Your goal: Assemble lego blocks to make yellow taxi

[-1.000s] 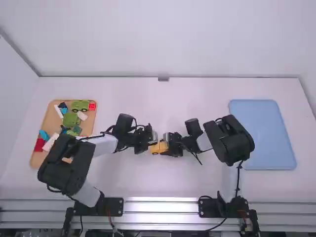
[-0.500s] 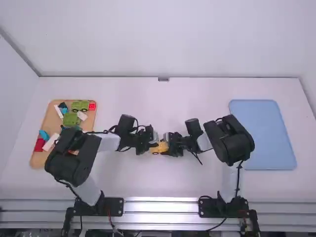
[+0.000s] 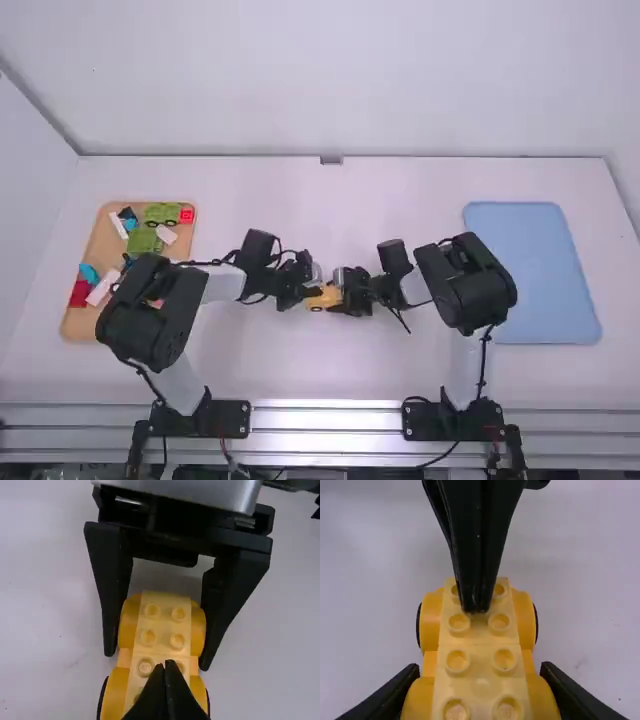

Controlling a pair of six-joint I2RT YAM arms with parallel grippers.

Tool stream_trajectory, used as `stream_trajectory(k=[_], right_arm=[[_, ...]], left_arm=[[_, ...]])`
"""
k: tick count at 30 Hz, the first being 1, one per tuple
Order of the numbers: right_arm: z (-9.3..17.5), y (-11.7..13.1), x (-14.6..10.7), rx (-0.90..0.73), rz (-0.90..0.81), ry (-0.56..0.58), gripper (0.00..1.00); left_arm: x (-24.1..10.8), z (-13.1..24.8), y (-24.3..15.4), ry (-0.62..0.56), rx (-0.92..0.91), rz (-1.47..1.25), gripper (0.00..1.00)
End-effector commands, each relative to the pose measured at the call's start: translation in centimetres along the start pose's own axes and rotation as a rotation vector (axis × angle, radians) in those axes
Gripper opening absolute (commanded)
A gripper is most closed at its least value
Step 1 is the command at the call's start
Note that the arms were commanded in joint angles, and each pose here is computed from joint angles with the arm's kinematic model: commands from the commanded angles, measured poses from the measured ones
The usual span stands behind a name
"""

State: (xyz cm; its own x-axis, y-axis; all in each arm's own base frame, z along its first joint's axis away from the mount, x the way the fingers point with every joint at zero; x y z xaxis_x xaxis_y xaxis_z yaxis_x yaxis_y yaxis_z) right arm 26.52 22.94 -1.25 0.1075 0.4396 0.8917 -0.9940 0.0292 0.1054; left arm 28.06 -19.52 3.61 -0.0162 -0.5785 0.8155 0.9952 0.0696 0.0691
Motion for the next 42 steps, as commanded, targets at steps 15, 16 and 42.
stream_trajectory(k=[15, 16, 42], right_arm=[[0.3, -1.4, -0.1, 0.005, -0.050, 0.022, 0.57], [0.4, -1.6, -0.1, 0.016, -0.042, 0.034, 0.57], [0.9, -4.1, -1.5, -0.077, -0.069, 0.221, 0.74]], left_arm=[[7.1, 9.5, 5.3, 0.269, 0.337, -0.070, 0.99], [7.3, 10.1, 5.4, 0.278, 0.366, -0.055, 0.99], [3.3, 15.3, 8.6, 0.459, 0.855, 0.450, 0.99]])
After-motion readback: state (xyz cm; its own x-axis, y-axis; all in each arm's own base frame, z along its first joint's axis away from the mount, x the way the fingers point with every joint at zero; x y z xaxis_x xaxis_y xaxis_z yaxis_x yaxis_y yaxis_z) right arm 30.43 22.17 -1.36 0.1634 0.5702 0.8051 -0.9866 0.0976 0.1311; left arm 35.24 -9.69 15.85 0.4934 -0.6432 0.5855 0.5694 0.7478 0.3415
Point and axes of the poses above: each hand's point on the last joint's axis, 136 mm out from that joint toward the fingers, its own z axis back along the fingers, its own y axis along the line the jaws close on, x = y × z, the point moved 3 cm from there along z, back along the fingers, and after that the axes turned 10 degrees about -z, right-handed, at the moved point
